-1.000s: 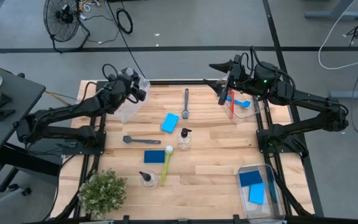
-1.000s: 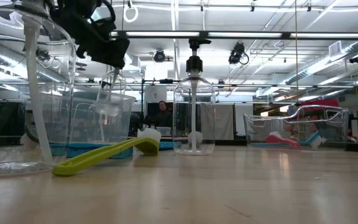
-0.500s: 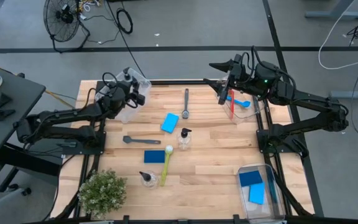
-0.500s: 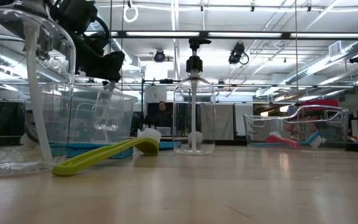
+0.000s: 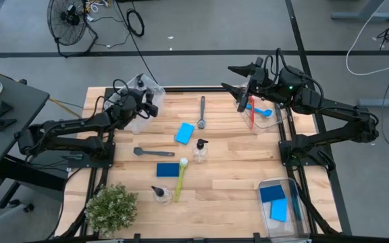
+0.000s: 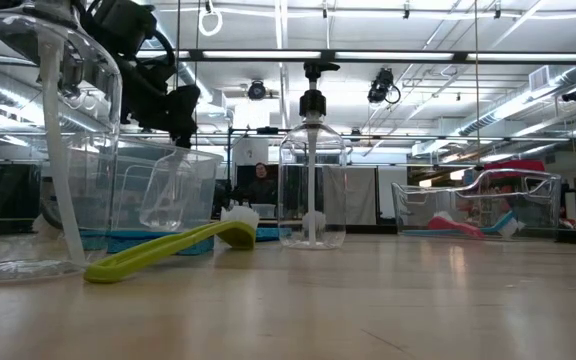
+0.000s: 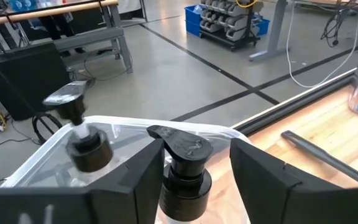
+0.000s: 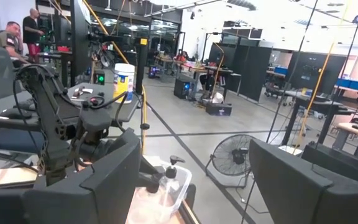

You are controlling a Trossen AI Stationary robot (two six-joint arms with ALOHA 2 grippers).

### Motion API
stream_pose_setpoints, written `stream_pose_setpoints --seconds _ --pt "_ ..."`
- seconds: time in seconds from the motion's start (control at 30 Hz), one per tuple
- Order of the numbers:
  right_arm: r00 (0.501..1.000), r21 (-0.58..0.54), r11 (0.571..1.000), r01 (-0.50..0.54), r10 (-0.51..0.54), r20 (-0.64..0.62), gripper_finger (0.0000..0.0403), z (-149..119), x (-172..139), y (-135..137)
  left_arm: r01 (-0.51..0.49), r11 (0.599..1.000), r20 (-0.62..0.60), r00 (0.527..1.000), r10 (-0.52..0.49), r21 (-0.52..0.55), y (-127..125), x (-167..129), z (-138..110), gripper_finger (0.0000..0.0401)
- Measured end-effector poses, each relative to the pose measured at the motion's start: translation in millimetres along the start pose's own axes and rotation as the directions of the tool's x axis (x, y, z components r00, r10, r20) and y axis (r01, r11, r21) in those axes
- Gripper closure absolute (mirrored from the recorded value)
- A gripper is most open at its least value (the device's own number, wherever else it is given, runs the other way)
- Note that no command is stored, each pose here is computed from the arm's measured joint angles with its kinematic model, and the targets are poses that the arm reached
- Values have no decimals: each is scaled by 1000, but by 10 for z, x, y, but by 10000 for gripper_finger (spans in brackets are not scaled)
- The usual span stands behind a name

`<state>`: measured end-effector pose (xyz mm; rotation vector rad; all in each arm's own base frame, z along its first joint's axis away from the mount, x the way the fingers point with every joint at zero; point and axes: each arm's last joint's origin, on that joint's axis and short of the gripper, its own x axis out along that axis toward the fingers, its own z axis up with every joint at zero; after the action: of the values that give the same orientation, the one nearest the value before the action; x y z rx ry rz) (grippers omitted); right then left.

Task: Pick & Place Kitchen Sink Supplies
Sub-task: Put the transparent bottle spray into the transparent container

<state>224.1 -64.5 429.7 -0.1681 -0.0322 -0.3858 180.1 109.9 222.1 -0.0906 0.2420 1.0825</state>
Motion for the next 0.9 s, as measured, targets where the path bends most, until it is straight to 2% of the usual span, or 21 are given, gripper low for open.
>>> stream_pose_setpoints --seconds 0.1,0.33,0.43,0.73,0.9 --pt "1000 16 1000 0 0 0 101 0 0 0 6 1000 0 1000 -6 -2 -2 0 0 182" --pt "1000 29 1000 -1 1 -5 101 -5 0 1 12 1000 2 1000 -12 -2 -6 -7 5 93" --pt "1000 29 1000 -1 1 -5 101 -5 0 1 42 999 18 999 -42 -14 -13 -16 43 69" --pt "1000 29 1000 -4 4 -8 101 -8 0 2 63 996 117 991 -69 57 -63 -56 487 60" --pt "1000 27 1000 -7 7 -22 101 -22 0 5 88 996 180 979 -91 27 -77 -95 763 60"
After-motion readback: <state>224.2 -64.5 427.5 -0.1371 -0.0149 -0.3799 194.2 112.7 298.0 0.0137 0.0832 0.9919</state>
